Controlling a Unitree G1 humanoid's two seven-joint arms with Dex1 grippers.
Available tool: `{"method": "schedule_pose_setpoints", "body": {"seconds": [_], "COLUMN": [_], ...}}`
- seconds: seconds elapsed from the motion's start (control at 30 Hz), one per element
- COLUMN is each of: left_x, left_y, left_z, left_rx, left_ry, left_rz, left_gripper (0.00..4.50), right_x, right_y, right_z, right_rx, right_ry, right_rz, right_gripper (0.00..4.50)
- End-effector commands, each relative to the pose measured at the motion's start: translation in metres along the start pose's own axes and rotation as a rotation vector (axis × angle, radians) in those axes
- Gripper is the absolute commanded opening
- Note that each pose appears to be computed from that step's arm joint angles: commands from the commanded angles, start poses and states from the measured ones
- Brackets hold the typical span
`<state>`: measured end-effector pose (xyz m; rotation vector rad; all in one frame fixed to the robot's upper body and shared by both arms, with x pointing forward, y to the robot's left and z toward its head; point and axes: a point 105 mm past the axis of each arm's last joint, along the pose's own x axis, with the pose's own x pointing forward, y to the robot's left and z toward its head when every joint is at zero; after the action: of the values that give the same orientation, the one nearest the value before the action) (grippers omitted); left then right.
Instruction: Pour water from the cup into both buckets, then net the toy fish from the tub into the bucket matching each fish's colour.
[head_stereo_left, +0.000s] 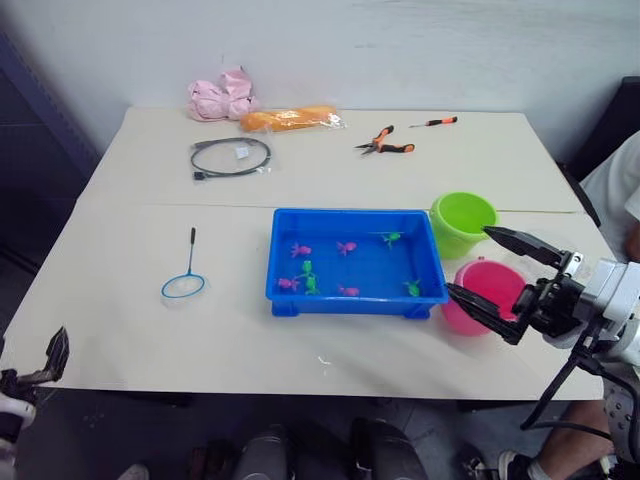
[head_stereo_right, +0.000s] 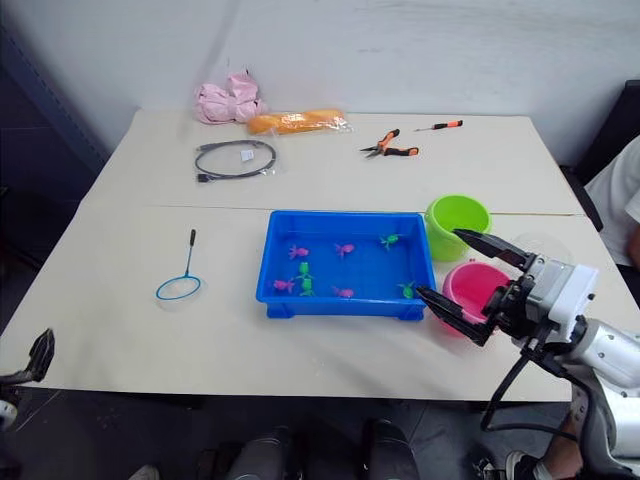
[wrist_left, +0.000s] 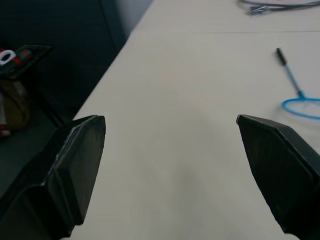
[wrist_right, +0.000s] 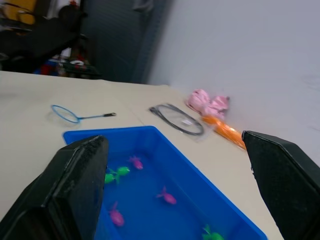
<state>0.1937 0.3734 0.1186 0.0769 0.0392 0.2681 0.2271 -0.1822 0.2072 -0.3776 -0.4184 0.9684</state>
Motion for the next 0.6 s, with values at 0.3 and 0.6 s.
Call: {"method": "schedule_pose_setpoints", "body": {"seconds": [0.3, 0.6], "left_x": [0.115, 0.147], "left_y": [-0.106, -0.120], "left_z": [0.036, -0.006], "left_rx": [0.016, 0.045], "left_ry": [0.217, 0.477], "left_rz": [-0.212, -0.196], "left_gripper": [4.50, 4.50], "right_x": [0.005, 0.014], "right_y": [0.023, 0.029], "right_z": [-0.001, -0.007], "right_rx": [0.016, 0.006], "right_ry": [-0.048, -0.026], "right_rz": [0.085, 0.004], "right_gripper": [4.46, 4.46]}}
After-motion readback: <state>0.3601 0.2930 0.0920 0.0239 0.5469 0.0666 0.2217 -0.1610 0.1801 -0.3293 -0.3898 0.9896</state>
